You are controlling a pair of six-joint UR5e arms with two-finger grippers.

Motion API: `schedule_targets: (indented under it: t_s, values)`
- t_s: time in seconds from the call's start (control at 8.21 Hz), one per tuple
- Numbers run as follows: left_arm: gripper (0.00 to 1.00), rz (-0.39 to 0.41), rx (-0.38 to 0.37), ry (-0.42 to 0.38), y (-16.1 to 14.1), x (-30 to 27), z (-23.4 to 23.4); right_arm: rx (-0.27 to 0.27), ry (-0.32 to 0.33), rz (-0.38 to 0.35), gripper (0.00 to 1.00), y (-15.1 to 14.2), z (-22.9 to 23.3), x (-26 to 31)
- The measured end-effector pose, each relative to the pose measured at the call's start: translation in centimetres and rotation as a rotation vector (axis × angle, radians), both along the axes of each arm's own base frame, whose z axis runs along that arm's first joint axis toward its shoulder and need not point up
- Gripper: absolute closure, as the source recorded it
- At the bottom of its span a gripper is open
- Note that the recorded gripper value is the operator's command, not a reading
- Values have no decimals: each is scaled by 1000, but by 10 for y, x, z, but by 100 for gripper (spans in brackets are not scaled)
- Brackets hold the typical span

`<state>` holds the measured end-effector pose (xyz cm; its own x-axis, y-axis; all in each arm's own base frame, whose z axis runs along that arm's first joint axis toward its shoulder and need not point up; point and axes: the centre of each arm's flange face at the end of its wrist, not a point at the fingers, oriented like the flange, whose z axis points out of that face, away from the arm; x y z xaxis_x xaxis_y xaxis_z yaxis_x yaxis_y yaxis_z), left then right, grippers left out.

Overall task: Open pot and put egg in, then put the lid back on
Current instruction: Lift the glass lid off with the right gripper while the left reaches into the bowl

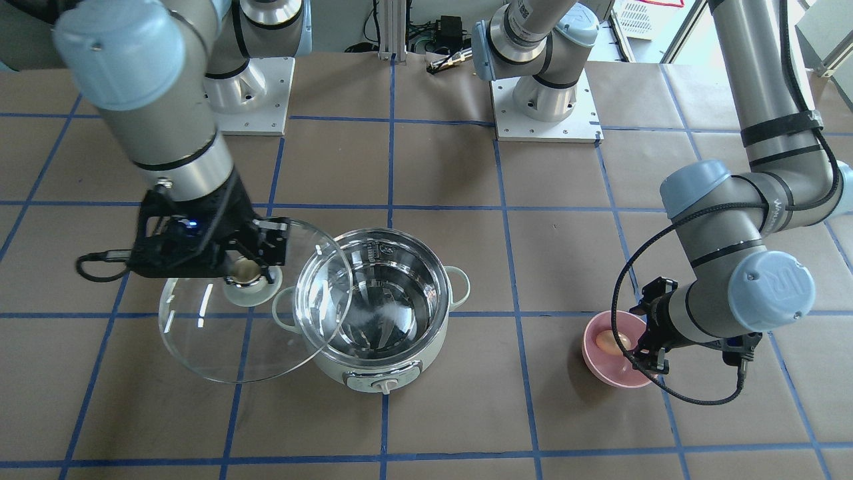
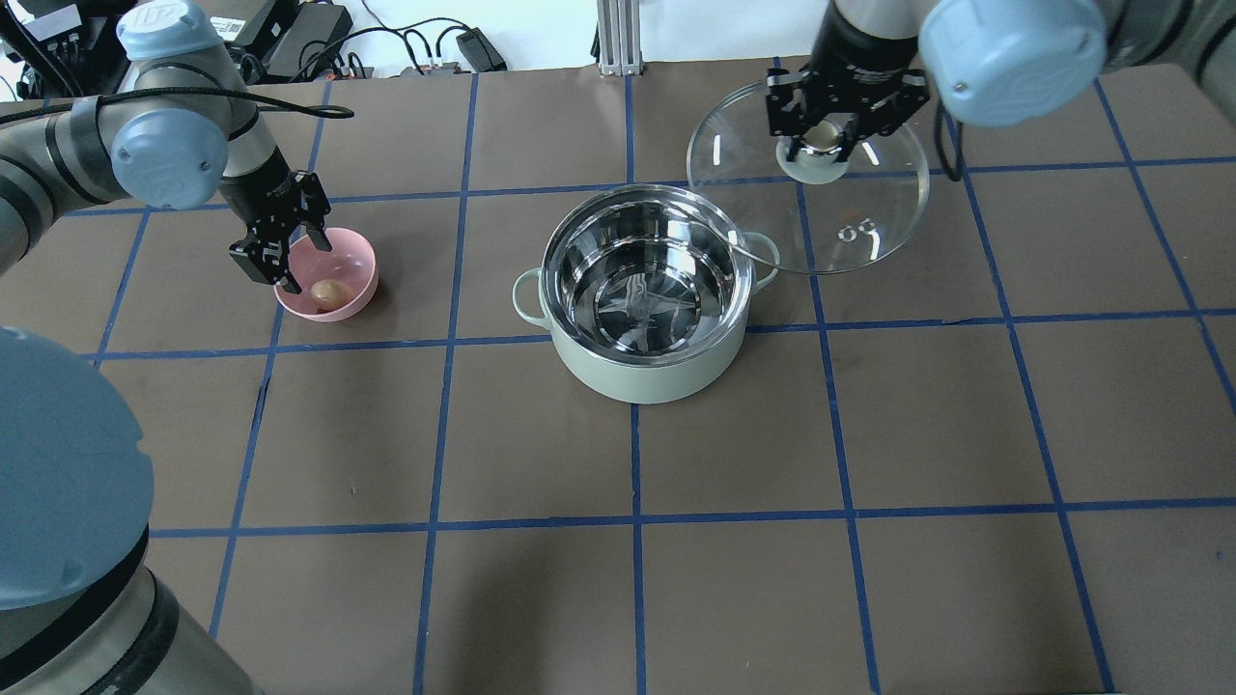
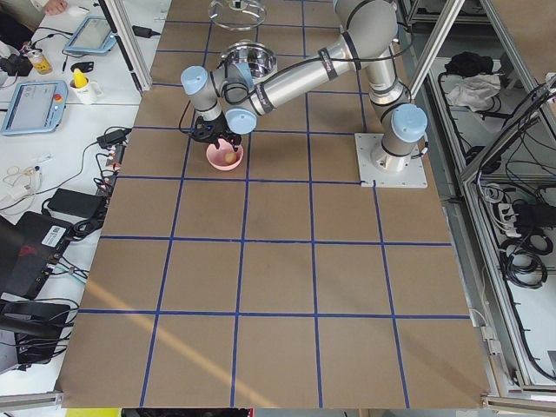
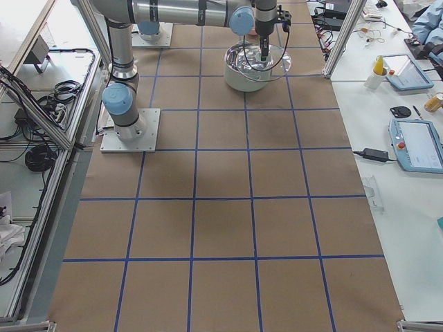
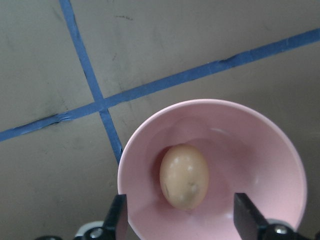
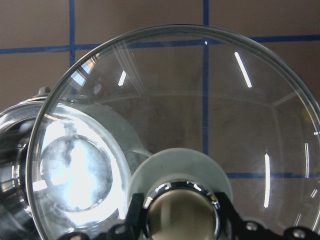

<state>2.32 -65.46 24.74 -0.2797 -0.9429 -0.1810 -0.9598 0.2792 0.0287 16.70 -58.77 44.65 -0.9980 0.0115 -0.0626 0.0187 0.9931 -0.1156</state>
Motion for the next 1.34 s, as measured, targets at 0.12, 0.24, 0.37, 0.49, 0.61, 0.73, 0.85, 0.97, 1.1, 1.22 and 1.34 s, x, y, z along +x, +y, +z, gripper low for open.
schedule_targets:
  t_s: [0.12, 0.24, 0.37, 0.49, 0.61, 0.73, 0.85, 0.97, 1.1, 1.22, 1.34]
  values:
    - [40, 1, 9, 1, -1, 0, -9, 10, 16, 16, 100, -5, 3, -46]
    - [30, 4, 10, 0, -2, 0, -13, 31, 28, 16, 100, -7, 0, -81]
    - [24, 12, 8, -1, -2, 0, -13, 60, 43, 24, 100, -7, -8, -105]
    - [25, 17, 8, -1, -2, 0, -13, 84, 49, 24, 100, -6, -17, -118]
    - [25, 22, 11, -1, -2, 0, -16, 104, 45, 16, 100, -6, -29, -128]
    - [25, 23, 19, -1, -3, 0, -21, 114, 39, -10, 100, -6, -44, -133]
    - [25, 19, 25, 1, -3, 0, -25, 131, 32, -52, 100, -6, -63, -136]
    - [25, 16, 29, 2, -4, 0, -28, 142, 31, -75, 100, -6, -80, -137]
    - [25, 18, 31, 1, -4, 0, -29, 145, 32, -85, 100, -5, -98, -137]
    - [25, 20, 34, 0, -4, 0, -31, 141, 31, -88, 100, -2, -115, -137]
    - [26, 21, 35, -1, -4, 0, -32, 128, 32, -83, 100, 1, -127, -136]
